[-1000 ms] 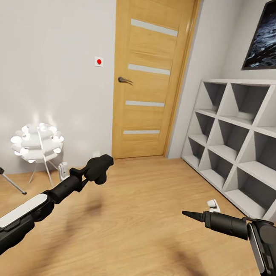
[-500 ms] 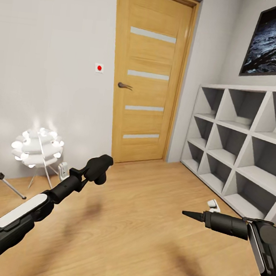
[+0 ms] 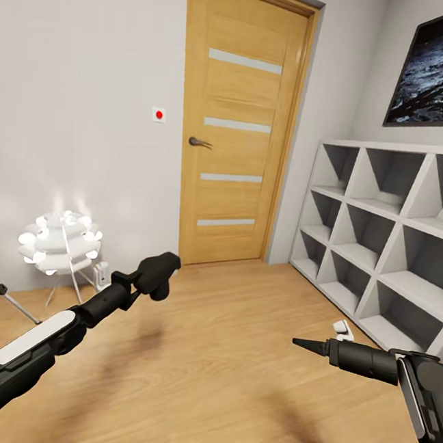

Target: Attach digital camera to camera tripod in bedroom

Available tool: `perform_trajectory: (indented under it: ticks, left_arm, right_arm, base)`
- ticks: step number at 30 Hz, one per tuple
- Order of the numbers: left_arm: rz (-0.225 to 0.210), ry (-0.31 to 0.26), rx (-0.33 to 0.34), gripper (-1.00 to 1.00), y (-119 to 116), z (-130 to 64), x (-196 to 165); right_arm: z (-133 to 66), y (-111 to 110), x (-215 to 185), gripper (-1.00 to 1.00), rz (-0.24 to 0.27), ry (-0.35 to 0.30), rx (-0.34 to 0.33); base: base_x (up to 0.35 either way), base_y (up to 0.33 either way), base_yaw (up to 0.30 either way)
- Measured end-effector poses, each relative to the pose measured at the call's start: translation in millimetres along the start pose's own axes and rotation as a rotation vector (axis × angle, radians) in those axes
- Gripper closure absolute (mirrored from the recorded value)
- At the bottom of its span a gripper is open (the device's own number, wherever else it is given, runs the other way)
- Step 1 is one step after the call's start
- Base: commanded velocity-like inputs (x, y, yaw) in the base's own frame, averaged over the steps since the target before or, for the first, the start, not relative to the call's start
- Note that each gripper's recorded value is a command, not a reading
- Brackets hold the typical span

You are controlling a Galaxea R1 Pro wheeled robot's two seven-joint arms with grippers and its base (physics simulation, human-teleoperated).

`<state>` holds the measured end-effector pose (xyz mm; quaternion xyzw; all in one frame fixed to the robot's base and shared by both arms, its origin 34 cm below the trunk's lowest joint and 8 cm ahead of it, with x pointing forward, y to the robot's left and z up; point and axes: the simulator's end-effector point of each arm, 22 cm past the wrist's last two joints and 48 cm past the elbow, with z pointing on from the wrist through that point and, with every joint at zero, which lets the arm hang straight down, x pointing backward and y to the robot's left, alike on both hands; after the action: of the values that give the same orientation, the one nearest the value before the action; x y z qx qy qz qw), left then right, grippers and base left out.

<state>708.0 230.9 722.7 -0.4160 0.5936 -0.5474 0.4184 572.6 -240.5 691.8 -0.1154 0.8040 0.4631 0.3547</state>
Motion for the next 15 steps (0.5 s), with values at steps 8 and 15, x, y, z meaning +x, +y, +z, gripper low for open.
perform_trajectory:
  ticks: [8,15]
  left_arm:
    - [-0.027,0.001,-0.136,1.00,11,1.2,-1]
    - [-0.041,0.005,-0.162,1.00,1,3.0,-1]
  right_arm:
    - [-3.8,10,-15,-1.00,0.001,-0.001,-0.002]
    - [-7.0,18,-28,-1.00,0.001,-0.001,-0.003]
  base:
    - [0.000,0.000,0.000]
    - [0.000,0.000,0.000]
